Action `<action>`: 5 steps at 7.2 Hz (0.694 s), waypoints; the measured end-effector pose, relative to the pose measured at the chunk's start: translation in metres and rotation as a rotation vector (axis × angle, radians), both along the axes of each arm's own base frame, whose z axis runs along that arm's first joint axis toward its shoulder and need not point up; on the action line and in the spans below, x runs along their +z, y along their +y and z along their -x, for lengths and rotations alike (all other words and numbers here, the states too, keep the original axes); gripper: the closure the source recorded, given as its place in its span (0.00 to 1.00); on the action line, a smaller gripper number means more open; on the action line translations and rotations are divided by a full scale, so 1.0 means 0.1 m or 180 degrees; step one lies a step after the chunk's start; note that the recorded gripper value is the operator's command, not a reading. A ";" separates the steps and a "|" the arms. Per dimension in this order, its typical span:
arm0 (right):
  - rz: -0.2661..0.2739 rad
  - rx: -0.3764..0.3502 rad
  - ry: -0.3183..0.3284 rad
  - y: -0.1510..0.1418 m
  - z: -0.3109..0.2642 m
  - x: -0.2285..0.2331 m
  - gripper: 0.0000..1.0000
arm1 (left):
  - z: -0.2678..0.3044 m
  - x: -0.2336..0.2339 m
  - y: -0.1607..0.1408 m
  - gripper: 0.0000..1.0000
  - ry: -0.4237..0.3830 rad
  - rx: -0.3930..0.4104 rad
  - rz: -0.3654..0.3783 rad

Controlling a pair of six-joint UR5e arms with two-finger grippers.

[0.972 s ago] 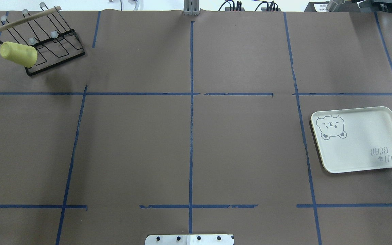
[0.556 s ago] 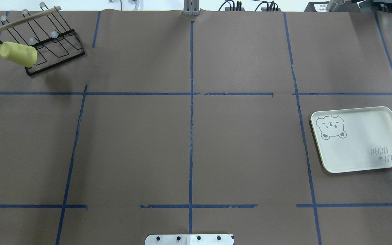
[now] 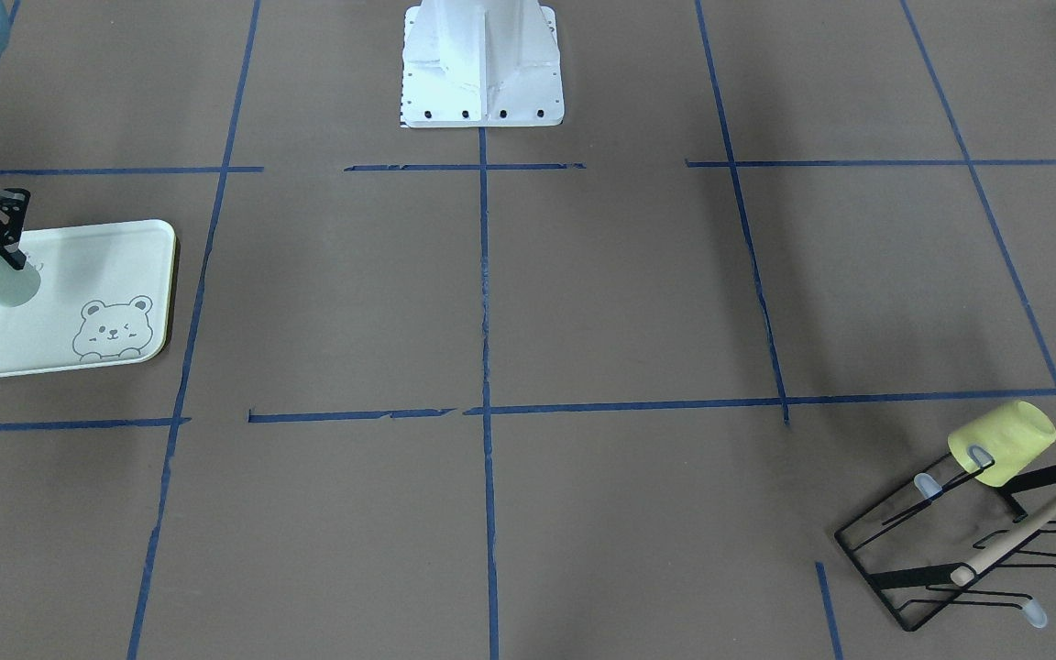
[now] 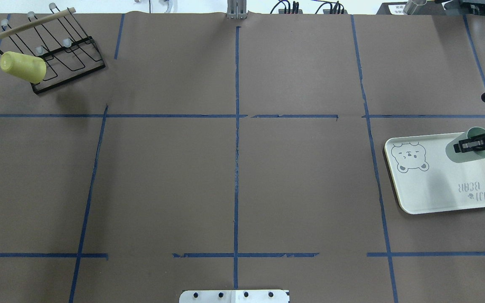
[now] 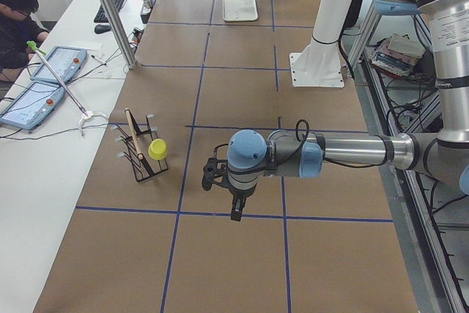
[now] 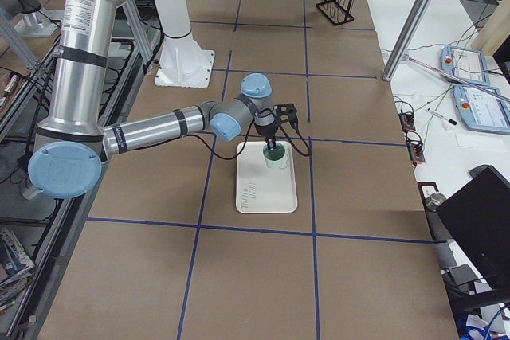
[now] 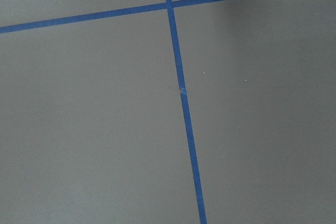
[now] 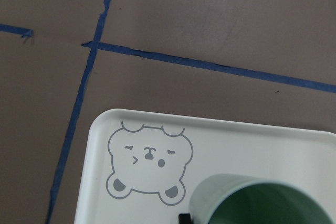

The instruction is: Left arm grabs green cup and hands to right arm on tray

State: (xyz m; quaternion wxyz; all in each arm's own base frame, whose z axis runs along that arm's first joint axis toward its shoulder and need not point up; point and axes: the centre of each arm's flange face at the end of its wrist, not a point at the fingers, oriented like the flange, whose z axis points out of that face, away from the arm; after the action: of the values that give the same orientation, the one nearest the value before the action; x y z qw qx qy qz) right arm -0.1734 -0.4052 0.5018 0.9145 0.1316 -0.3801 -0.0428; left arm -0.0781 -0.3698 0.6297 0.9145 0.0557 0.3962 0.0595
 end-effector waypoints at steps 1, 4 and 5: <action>0.0017 -0.0008 0.0020 0.03 0.06 0.06 0.68 | 0.00 0.00 0.00 0.00 0.0001 -0.0002 0.0000; 0.0081 -0.0031 0.0077 0.05 0.13 0.20 0.00 | 0.01 -0.02 -0.02 0.00 0.0001 -0.0011 -0.0013; 0.0088 -0.0029 0.0080 0.05 0.14 0.21 0.00 | 0.01 -0.03 -0.02 0.00 0.0001 -0.0012 -0.0018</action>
State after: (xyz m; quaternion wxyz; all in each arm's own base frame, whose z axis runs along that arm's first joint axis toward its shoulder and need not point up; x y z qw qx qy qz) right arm -0.1871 -0.4000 0.5232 0.9208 0.1167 -0.3697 -0.0434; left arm -0.0790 -0.3723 0.6268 0.9144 0.0590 0.3961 0.0589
